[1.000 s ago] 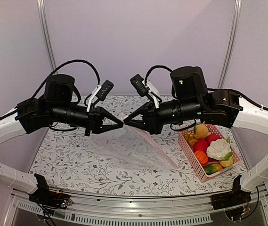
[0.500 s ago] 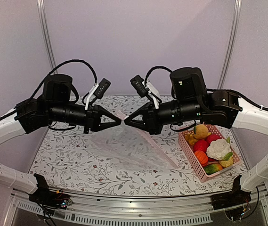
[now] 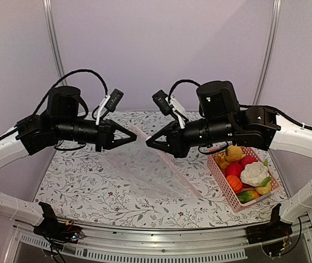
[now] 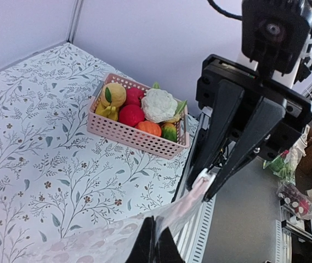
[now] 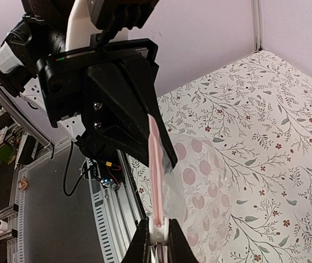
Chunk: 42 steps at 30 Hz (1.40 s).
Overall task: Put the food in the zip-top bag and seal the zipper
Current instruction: Unzip the zipper from the zipper food storage bag.
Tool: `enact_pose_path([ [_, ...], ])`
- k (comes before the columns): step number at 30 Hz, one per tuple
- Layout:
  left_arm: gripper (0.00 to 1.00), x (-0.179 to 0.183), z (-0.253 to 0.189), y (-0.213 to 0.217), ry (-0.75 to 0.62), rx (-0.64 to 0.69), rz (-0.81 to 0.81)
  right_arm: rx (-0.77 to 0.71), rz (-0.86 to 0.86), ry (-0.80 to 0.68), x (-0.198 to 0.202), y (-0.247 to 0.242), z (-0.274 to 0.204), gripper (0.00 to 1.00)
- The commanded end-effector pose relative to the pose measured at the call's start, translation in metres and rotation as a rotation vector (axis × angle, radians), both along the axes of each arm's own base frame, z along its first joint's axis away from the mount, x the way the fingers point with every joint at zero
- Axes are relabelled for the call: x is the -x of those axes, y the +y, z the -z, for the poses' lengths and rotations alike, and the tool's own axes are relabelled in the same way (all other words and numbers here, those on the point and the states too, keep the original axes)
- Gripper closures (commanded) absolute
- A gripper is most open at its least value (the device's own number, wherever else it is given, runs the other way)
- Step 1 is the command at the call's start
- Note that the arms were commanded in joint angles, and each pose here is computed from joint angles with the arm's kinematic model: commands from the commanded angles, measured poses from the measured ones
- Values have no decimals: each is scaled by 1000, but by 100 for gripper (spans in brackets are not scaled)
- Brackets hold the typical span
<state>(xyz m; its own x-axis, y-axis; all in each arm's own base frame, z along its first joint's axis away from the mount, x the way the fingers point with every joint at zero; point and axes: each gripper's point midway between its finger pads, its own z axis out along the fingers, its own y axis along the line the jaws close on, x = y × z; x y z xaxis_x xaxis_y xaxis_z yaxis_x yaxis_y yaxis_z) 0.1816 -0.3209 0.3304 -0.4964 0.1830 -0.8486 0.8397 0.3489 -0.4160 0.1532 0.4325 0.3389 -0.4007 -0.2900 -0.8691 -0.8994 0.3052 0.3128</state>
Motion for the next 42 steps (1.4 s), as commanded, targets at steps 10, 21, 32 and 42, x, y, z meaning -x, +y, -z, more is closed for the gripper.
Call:
enact_pose_path([
  [10, 100, -26, 1, 24, 4, -1, -143, 42, 21, 18, 4, -14, 12, 99],
  [21, 100, -35, 1, 34, 10, 3, -194, 61, 42, 34, 3, -20, 23, 99],
  [32, 100, -44, -2, 45, 13, 13, -245, 77, 71, 43, 2, -28, 31, 100],
  [42, 100, -52, -3, 58, 19, 15, -294, 89, 95, 55, 2, -35, 40, 100],
])
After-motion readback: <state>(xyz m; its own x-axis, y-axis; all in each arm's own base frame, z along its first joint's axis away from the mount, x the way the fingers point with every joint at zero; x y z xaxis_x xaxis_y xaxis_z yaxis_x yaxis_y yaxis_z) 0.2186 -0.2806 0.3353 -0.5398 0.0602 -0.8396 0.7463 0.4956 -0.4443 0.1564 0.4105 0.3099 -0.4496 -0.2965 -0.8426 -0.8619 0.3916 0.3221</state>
